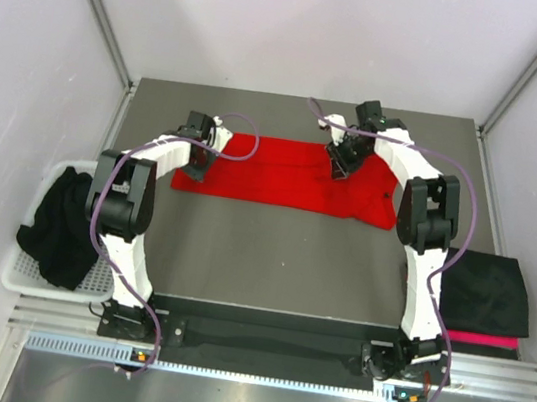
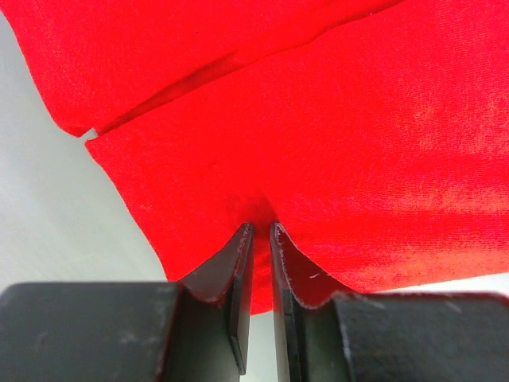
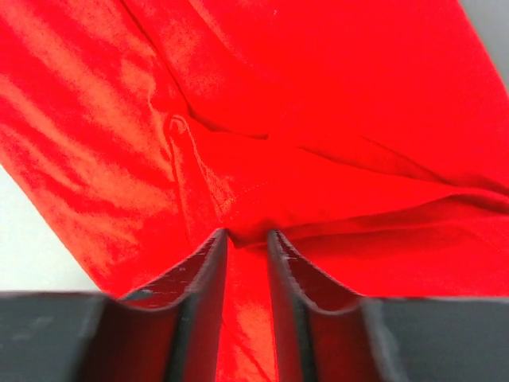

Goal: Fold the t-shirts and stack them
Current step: Fold the tshirt

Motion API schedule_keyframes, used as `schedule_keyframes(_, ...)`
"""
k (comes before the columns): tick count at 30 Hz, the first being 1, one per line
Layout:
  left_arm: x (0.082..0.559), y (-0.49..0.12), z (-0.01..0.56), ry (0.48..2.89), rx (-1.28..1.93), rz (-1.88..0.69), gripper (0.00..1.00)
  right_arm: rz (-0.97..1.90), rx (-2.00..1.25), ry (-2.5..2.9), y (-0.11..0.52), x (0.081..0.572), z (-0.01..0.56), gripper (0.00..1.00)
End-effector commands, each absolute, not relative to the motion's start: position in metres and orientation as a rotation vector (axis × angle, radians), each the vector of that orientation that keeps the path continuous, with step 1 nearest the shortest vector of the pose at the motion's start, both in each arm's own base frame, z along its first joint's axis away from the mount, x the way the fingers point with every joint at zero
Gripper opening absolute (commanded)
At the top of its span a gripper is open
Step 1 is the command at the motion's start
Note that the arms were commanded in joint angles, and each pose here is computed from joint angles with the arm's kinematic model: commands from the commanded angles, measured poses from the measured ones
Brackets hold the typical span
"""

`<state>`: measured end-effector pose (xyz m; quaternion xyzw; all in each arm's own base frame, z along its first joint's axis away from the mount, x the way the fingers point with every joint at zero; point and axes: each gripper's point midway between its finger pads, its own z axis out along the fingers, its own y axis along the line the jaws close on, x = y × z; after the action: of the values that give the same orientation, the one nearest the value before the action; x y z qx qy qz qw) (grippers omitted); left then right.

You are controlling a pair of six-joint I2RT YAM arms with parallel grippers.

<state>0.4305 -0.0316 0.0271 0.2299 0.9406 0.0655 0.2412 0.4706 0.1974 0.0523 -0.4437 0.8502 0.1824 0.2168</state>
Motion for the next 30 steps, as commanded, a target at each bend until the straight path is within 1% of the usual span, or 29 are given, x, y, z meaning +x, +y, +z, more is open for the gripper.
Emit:
schedule_keyframes(1,0.429,-0.026,0.027,2.564,0.596,0.204,0.19,0.546,-1.259,2.305,0.214,0.477,0.057,0.25)
schedule_keyframes(6,0.429,-0.025,0.026,2.564,0.599,0.212,0.19,0.559,-1.274,2.308,0.221,0.480,0.055,0.11)
schedule_keyframes(14,0.428,-0.026,0.025,2.569,0.597,0.208,0.19,0.445,-1.327,2.221,0.235,0.497,0.065,0.10)
schedule_keyframes(20,0.428,-0.025,0.024,2.571,0.599,0.210,0.19,0.319,-1.370,2.115,0.258,0.511,0.080,0.12)
schedule_keyframes(21,0.428,-0.025,0.025,2.570,0.596,0.210,0.19,0.300,-1.373,2.105,0.261,0.513,0.081,0.21)
schedule_keyframes(22,0.427,-0.025,0.024,2.575,0.595,0.211,0.19,0.250,-1.360,2.091,0.261,0.520,0.083,0.27)
schedule_keyframes(26,0.427,-0.025,0.030,2.565,0.596,0.215,0.19,0.217,-1.296,2.056,0.268,0.525,0.102,0.42)
schedule_keyframes(27,0.428,-0.024,0.033,2.556,0.594,0.220,0.19,0.194,-1.259,2.030,0.267,0.527,0.116,0.57)
schedule_keyframes(30,0.429,-0.024,0.040,2.540,0.579,0.225,0.20,0.151,-1.228,1.992,0.263,0.524,0.141,0.59)
